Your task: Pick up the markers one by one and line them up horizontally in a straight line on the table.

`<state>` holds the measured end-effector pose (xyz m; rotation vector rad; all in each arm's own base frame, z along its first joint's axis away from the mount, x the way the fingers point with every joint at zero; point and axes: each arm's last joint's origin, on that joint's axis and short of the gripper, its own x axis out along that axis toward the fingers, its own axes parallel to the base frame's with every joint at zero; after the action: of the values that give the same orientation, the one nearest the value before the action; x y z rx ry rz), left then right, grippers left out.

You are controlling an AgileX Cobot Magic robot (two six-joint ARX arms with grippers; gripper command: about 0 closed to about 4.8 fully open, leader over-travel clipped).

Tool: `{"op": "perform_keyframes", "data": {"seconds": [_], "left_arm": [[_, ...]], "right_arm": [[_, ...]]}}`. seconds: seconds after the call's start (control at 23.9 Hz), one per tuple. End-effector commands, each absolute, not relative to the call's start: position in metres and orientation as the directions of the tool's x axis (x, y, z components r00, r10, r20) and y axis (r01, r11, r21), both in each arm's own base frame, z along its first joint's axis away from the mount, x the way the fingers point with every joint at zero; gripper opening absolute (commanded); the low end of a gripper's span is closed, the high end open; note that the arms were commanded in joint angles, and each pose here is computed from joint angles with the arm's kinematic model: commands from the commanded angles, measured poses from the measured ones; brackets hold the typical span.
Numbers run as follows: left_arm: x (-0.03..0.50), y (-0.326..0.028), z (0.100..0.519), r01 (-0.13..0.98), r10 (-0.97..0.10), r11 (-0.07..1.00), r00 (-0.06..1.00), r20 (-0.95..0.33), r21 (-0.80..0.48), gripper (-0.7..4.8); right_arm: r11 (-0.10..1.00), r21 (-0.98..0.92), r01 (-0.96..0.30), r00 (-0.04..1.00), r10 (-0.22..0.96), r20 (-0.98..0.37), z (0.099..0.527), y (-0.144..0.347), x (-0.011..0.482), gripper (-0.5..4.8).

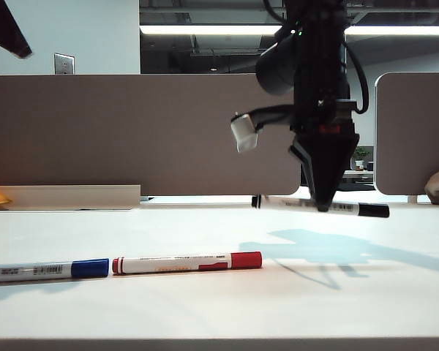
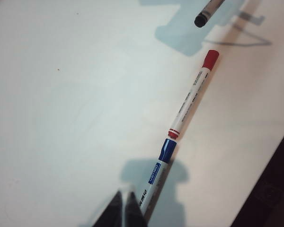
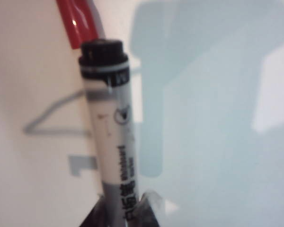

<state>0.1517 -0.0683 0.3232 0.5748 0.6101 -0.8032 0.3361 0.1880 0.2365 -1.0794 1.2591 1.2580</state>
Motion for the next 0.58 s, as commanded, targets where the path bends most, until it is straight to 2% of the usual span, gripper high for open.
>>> {"op": "perform_keyframes", "data": {"seconds": [0.04,0.58], "left_arm": [[0.151,-0.068,0.324,0.791,-0.485,0.563,0.550,-0.680,0.238,0.16],[0.151,-0.068,0.324,0.792,-0.487,0.563,0.549,-0.679,0.237,0.16]], "right_arm": [[0.055,0.088,-0.995,-0.083,0.081,-0.993,0.242,0.185,0.328,0.48],[0.054,0.069,-0.996,-0.064,0.087,-0.994,0.228,0.175,0.311,0.48]]}}
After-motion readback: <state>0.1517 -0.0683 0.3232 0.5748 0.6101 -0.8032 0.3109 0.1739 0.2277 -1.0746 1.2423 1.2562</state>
